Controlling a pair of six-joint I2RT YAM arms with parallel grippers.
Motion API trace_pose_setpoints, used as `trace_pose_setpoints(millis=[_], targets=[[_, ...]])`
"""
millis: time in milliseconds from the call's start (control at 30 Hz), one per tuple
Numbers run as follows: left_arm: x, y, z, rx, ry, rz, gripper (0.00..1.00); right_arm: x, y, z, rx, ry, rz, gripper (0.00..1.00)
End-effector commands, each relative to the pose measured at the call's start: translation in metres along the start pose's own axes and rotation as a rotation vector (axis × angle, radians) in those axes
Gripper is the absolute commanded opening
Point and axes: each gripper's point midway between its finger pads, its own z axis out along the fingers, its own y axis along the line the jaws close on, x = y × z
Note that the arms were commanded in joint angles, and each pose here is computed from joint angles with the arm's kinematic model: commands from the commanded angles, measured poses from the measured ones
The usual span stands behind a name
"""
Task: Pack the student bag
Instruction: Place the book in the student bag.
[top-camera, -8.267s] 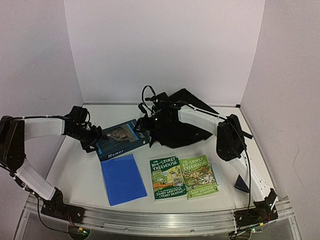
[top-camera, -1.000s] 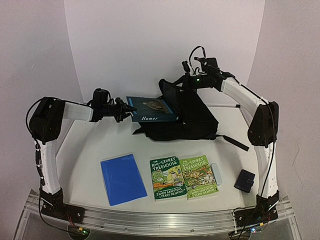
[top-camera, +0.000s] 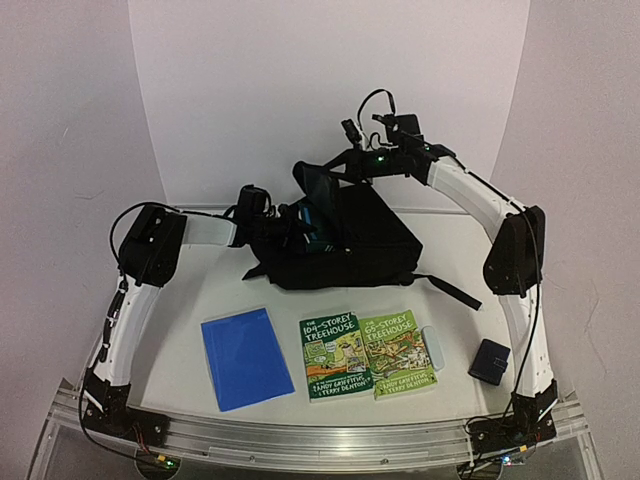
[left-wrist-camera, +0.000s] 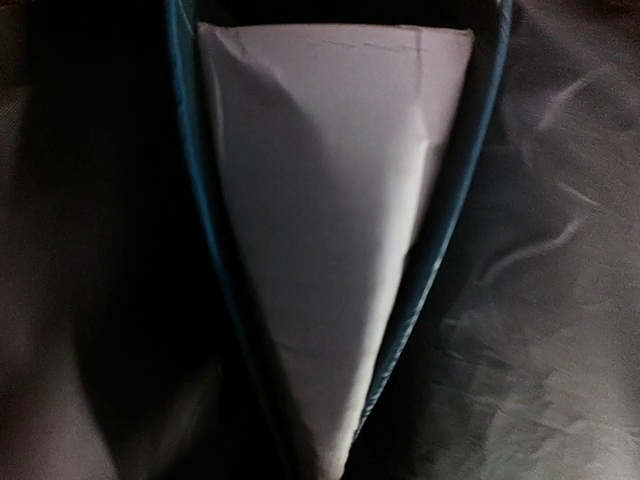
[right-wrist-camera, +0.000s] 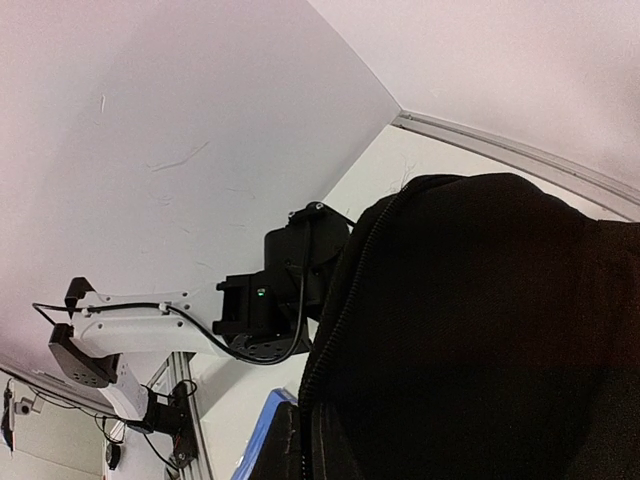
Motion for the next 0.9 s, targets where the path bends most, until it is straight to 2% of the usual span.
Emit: trace_pose_setpoints(millis=[0, 133, 300, 433, 600, 767, 867], targets=[[-0.008, 0.000, 0.002, -0.075, -0.038, 0.026, 0.30, -0.040, 0.028, -0.021, -0.055, -0.117, -0.092, 0.00], [-0.008, -0.009, -0.017, -0.159, -0.056, 0.069, 0.60, -0.043, -0.018, -0.034, 0.060, -0.151, -0.025, 0.00], [-0.014, -0.036, -0.061, -0.223, -0.135, 0.154, 0.78, -0.037, -0.081, -0.054, 0.200, -0.181, 0.094, 0.00], [-0.019, -0.048, -0.095, -0.241, -0.194, 0.184, 0.97, 0.000, -0.146, -0.072, 0.396, -0.172, 0.220, 0.00], [-0.010, -0.035, -0.113, -0.312, -0.189, 0.185, 1.00, 0.072, -0.205, -0.089, 0.620, -0.098, 0.332, 0.00], [-0.001, -0.017, -0.125, -0.358, -0.186, 0.146, 0.99, 0.121, -0.235, -0.099, 0.753, -0.034, 0.377, 0.01], [0.009, -0.011, -0.129, -0.379, -0.157, 0.149, 0.99, 0.132, -0.243, -0.098, 0.777, -0.010, 0.368, 0.21]])
